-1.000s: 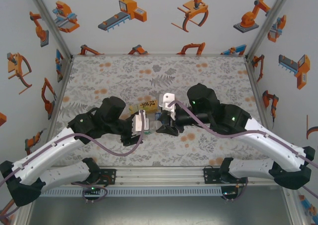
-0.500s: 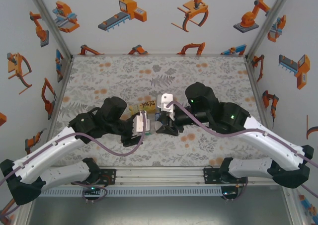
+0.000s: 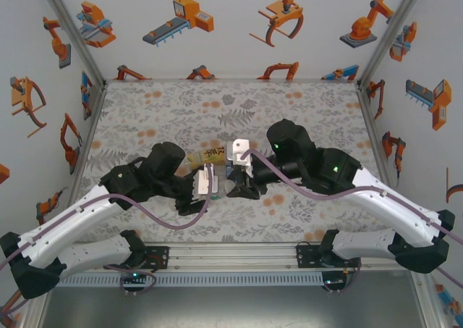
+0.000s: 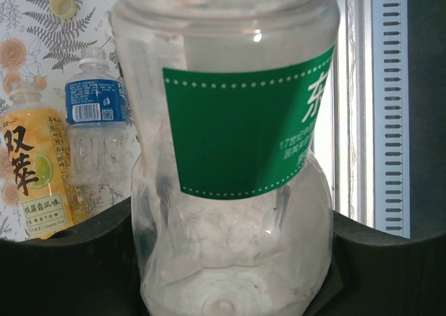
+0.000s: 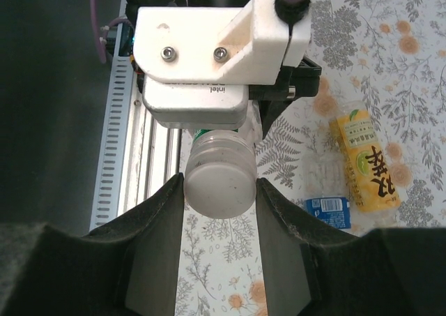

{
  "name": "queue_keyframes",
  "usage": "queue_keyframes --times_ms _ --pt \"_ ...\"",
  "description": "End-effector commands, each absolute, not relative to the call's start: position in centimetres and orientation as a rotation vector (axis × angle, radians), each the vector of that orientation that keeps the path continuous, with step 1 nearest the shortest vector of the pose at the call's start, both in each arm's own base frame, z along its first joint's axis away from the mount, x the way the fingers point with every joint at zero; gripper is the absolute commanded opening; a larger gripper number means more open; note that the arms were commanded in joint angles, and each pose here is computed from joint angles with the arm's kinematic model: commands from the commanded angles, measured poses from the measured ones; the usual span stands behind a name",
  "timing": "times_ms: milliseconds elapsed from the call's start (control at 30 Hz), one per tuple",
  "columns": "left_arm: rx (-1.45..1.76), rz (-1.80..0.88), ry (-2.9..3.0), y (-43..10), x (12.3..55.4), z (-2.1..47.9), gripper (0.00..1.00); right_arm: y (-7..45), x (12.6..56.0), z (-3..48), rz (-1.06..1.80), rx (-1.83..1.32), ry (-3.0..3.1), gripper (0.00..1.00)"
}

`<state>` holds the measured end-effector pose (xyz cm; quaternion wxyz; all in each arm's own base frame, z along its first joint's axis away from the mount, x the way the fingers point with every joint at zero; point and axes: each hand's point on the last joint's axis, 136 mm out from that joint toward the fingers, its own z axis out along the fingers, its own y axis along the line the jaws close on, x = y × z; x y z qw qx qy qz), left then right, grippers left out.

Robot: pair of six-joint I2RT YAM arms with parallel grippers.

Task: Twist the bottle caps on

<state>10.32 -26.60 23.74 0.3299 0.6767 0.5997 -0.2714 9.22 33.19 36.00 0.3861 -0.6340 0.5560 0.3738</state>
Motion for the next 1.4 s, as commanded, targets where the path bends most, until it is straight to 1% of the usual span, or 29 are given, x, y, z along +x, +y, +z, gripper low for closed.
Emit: queue_keyframes --times_ms 0,233,367,433,500,600,800,1067,1167,1300,1367 --pt "1.712 -0.793 1.49 -28.0 10.0 25.9 0.0 34.2 7.6 37.1 1.034 -1.669 1.297 0.0" --pt "1.716 -0.819 1.517 -28.0 9.8 25.7 0.0 34.2 7.4 36.9 1.016 -1.668 1.295 0.0" --pt "1.721 -0.816 1.526 -28.2 10.0 25.6 0.0 34.5 8.6 36.7 1.037 -1.547 1.415 0.0" --pt "1.719 -0.805 1.521 -28.3 10.2 25.7 0.0 34.9 9.8 36.3 1.059 -1.417 1.543 0.0" --pt "1.713 -0.783 1.507 -28.4 10.5 25.8 0.0 35.0 11.7 35.8 1.087 -1.215 1.718 0.0" --pt "1.688 -0.752 1.472 -28.6 11.1 26.4 0.0 34.9 13.3 34.8 1.133 -0.963 1.907 0.0" --pt "1.63 -0.725 1.414 -29.2 12.0 27.2 0.0 31.9 16.1 31.9 1.132 -0.405 2.188 0.0" --pt "1.624 -0.728 1.393 -29.5 12.2 27.5 0.0 29.2 16.7 27.5 1.149 0.158 2.481 0.0" --pt "1.609 -0.72 1.391 -29.4 12.3 27.7 0.0 28.6 16.5 26.6 1.126 0.242 2.549 0.0" --pt "1.57 -0.709 1.375 -29.0 12.3 28.2 0.0 26.9 16.5 25.0 1.016 0.27 2.593 0.0" --pt "1.551 -0.712 1.36 -28.9 12.2 28.6 0.0 26.0 16.6 24.6 1.007 0.303 2.578 0.0"
